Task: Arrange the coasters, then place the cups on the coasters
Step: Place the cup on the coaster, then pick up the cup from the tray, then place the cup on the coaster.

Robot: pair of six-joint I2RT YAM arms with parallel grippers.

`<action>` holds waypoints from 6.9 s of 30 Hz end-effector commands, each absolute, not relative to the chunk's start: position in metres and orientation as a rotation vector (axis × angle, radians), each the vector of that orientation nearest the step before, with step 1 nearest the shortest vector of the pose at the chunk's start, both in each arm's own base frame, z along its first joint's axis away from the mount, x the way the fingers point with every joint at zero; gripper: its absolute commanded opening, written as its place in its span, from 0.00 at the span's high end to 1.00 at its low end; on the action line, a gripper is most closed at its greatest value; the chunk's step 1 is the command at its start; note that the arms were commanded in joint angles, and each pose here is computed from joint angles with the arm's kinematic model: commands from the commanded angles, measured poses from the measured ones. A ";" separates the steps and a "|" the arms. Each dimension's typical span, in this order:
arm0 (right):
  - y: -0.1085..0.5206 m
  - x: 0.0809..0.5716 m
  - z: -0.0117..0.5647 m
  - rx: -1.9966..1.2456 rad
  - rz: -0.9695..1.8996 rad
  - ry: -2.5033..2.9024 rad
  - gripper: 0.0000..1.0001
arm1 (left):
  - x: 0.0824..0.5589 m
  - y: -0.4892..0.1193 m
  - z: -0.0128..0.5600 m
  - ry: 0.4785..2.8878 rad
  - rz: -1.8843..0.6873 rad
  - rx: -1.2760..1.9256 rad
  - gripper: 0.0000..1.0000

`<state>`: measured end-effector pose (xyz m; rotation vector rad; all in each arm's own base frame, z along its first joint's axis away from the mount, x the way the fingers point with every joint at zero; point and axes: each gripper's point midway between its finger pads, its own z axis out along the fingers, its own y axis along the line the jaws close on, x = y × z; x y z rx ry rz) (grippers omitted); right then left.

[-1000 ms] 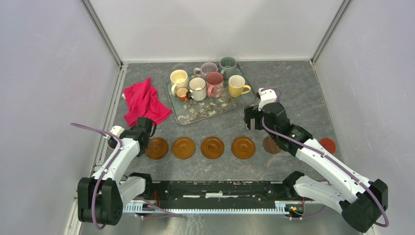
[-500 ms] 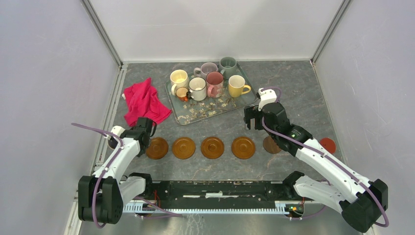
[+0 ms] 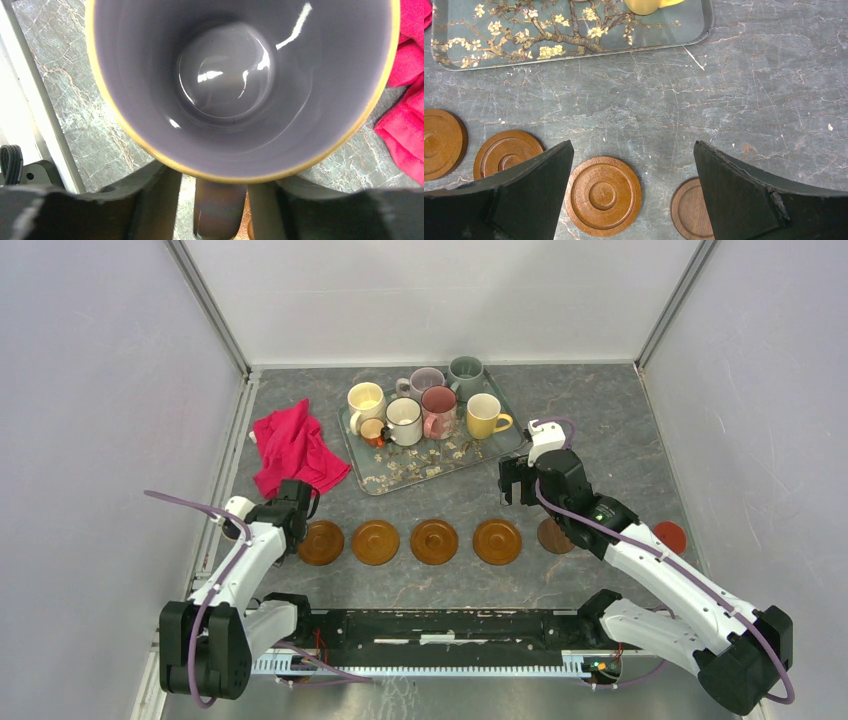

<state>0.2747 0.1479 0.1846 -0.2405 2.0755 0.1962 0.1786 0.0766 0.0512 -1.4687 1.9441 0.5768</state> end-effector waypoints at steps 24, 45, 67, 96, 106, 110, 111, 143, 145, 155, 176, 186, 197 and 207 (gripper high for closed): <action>0.149 0.276 0.200 -0.238 0.212 2.021 0.02 | 0.176 0.101 0.128 1.800 0.748 -1.475 0.00; 0.139 0.281 0.197 -0.221 0.128 2.025 0.02 | 0.275 0.047 0.232 1.976 0.218 -0.713 0.00; 0.125 0.285 0.210 -0.194 0.043 2.001 0.02 | 0.392 -0.159 0.219 2.163 -0.218 0.016 0.00; 0.099 0.268 0.248 -0.089 0.028 1.933 0.02 | 0.460 -0.295 0.143 2.279 -0.182 0.285 0.27; 0.099 0.270 0.247 -0.099 0.016 1.934 0.02 | 0.468 -0.310 0.124 2.304 -0.148 0.319 0.39; 0.099 0.270 0.244 -0.103 0.013 1.938 0.02 | 0.469 -0.307 0.117 2.311 -0.089 0.309 0.41; 0.099 0.270 0.244 -0.103 0.012 1.939 0.02 | 0.468 -0.306 0.116 2.315 -0.070 0.304 0.41; 0.102 0.273 0.231 -0.128 -0.001 1.953 0.02 | 0.438 -0.314 0.140 2.269 -0.051 0.286 0.98; 0.102 0.273 0.229 -0.131 -0.004 1.955 0.02 | 0.431 -0.311 0.143 2.269 -0.061 0.269 0.98; 0.107 0.279 0.218 -0.151 -0.018 1.975 0.02 | 0.389 -0.296 0.150 2.280 -0.091 0.244 0.98; 0.119 0.288 0.201 -0.181 -0.009 2.001 0.02 | 0.313 -0.235 0.195 2.188 -0.185 0.016 0.98; 0.127 0.291 0.194 -0.203 0.015 2.020 0.02 | 0.268 -0.178 0.185 2.206 -0.150 -0.185 0.98; 0.133 0.292 0.190 -0.212 0.046 2.016 0.02 | 0.226 -0.097 0.179 2.156 0.041 -0.456 0.98; 0.136 0.292 0.189 -0.221 0.063 2.016 0.02 | 0.201 -0.049 0.171 2.063 0.139 -0.695 0.98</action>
